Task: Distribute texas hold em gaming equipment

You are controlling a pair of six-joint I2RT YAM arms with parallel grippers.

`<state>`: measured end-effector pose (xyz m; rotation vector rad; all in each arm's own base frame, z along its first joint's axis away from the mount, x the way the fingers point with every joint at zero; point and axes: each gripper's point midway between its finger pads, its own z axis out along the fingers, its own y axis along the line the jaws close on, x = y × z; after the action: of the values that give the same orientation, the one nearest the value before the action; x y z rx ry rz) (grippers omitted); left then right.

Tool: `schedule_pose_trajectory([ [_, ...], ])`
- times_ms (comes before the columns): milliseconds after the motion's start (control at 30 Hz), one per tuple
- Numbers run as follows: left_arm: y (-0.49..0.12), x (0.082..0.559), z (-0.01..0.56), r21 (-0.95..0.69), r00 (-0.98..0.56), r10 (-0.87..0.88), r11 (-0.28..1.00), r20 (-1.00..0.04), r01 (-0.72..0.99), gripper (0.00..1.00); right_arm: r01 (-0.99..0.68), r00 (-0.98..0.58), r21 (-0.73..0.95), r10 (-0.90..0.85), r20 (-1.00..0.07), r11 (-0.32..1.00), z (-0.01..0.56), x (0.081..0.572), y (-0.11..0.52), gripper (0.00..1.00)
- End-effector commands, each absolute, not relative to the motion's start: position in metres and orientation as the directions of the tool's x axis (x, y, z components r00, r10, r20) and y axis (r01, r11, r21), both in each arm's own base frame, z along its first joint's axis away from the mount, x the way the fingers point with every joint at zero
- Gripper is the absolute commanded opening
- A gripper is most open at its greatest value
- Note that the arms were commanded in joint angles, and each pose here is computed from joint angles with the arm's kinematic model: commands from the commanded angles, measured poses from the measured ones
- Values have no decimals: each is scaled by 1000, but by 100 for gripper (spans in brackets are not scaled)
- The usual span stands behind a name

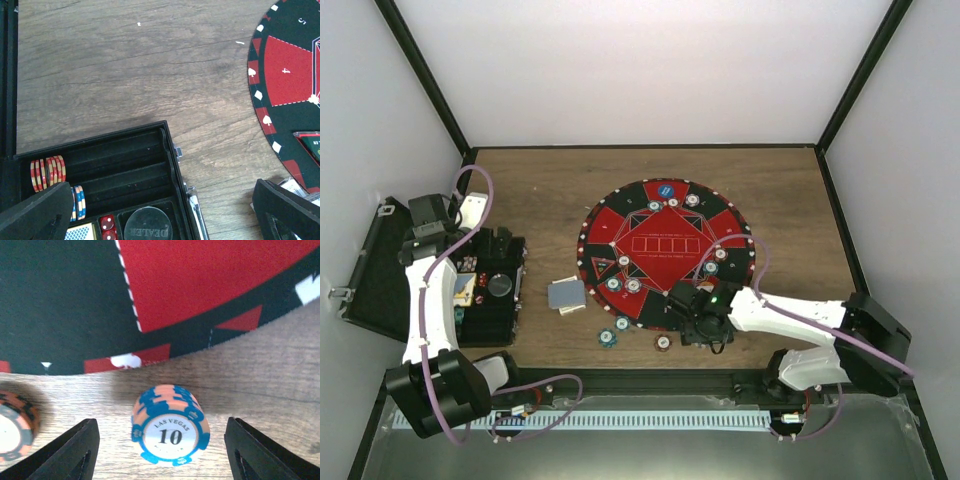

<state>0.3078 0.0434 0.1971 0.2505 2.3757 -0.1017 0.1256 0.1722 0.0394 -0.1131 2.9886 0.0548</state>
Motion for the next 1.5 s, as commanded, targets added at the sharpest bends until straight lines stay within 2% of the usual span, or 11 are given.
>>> schedule_pose_trajectory([
  [0,42,308,208,11,-691,166,975,-703,223,100,-19,-990,-19,-21,-141,1000,31,117,162,71],
  [267,43,309,208,11,-691,164,976,-704,220,100,-12,-991,-2,-12,-136,1000,26,112,157,67],
  [700,43,309,209,11,-691,162,976,-704,217,100,-45,-989,26,-41,-144,999,23,117,170,52],
  [1000,42,309,206,0,-696,157,975,-701,220,100,-50,-987,36,-44,-152,998,28,119,171,35],
  [1233,42,308,206,3,-694,160,975,-702,222,100,-67,-984,64,-55,-171,996,45,123,180,30],
  [1467,41,307,202,7,-697,171,973,-696,232,100,-110,-971,101,-85,-224,989,77,139,199,29],
])
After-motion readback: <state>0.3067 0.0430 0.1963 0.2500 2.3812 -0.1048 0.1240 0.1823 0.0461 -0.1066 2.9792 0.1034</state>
